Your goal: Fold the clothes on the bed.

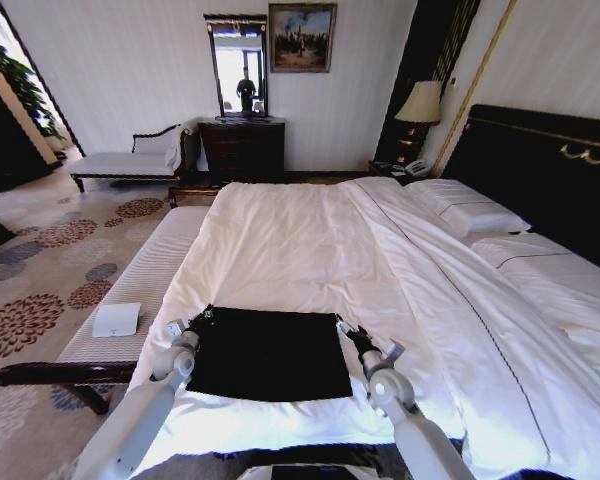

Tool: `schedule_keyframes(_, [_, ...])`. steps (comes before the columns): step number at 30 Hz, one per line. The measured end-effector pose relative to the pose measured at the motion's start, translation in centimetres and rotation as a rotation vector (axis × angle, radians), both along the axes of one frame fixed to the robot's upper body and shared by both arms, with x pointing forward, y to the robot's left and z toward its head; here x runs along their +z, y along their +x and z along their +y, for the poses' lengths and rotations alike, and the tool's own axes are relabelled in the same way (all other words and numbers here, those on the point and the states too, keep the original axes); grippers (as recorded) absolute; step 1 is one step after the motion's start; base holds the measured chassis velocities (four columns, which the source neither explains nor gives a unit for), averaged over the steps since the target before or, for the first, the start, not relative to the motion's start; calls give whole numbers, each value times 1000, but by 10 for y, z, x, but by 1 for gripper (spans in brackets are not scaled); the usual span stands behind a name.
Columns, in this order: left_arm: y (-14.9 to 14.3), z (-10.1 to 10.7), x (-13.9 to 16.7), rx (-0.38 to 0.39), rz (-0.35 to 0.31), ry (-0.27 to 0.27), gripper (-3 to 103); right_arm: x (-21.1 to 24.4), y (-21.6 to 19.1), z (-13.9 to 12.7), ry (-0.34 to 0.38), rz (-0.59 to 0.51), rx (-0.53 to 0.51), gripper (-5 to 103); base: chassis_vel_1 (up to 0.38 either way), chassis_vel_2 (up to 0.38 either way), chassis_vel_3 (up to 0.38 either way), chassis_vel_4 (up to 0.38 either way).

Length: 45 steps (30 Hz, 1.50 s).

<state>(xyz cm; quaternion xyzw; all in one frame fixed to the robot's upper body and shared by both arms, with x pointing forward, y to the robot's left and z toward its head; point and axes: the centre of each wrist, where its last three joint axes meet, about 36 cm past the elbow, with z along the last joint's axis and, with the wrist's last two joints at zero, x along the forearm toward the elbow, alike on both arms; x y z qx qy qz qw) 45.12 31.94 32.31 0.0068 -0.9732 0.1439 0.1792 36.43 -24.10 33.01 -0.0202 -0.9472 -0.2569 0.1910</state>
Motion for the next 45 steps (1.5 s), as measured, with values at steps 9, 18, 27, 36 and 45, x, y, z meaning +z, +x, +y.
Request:
schedule_keyframes(9, [-4, -3, 1, -7, -5, 11, -1, -2, -11, 3, -12, -6, 8, 100, 0, 0, 0, 0])
schedule_keyframes(18, [-2, -2, 1, -12, -22, 21, 7, 2, -14, 0, -17, -13, 4, 100, 0, 0, 0, 0])
schedule_keyframes(27, [-3, -5, 4, -19, -41, 23, 0, 1, -14, -1, -16, -13, 3, 100, 0, 0, 0, 0])
schedule_keyframes(36, [-11, -1, 8, -16, -38, 36, 0, 2, 20, -4, 133, 28, 6, 100, 0, 0, 0, 0])
schedule_keyframes(45, [-16, 0, 7, -1, -26, 45, 0, -12, 63, -21, 227, 64, 77, 100, 0, 0, 0, 0])
